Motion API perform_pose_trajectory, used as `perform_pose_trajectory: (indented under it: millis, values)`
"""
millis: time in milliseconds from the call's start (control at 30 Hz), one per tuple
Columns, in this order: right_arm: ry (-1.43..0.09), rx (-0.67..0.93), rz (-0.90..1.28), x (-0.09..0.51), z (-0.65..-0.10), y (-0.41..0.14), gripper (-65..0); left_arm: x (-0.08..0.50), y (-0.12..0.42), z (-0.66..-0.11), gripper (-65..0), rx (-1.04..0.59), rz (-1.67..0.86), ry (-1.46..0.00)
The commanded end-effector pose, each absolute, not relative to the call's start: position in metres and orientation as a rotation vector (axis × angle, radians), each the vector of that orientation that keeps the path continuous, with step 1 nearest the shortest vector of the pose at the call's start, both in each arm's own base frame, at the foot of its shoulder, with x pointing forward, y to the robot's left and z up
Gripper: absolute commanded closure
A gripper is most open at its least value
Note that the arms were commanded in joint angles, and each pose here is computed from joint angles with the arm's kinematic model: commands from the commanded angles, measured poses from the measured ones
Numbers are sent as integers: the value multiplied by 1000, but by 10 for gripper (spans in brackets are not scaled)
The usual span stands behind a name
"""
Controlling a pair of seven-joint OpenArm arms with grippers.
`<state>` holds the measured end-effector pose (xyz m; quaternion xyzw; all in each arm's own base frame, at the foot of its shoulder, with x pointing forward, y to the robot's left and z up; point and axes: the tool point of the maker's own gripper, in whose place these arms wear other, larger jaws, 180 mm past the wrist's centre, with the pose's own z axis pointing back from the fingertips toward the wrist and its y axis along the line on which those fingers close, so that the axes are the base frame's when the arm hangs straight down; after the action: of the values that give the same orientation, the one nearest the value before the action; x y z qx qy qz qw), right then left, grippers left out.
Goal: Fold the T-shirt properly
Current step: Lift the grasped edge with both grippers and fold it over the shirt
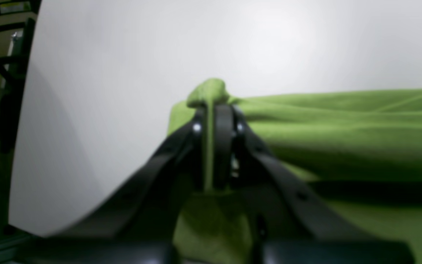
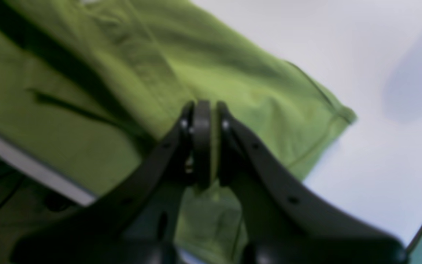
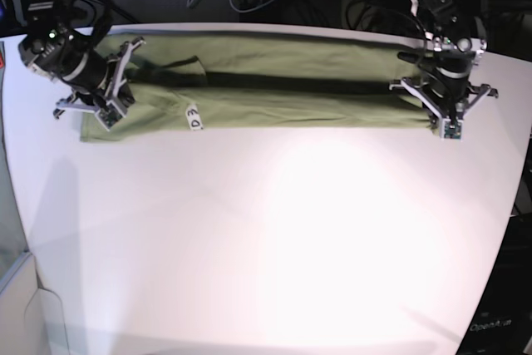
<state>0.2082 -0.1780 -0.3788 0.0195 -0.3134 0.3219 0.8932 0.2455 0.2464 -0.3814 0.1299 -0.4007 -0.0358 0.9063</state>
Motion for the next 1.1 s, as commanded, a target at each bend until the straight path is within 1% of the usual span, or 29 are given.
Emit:
perform_pose_trajectory:
  millis: [0,433,800,1067]
  values:
    - [-674,35,684,211,-371,-178,-15,251,250,-369,-20,285,-73,-874]
    - [-627,116,675,163,-387,-167,-15,247,250,-375,-19,279,-69,-857]
    - [-616,144,651,153,-392,-161,-13,244,250,-379,-19,275,-70,-846]
    - [-593,148,645,146,-397,-162,-13,237,246,-403,-19,234,-58,-790]
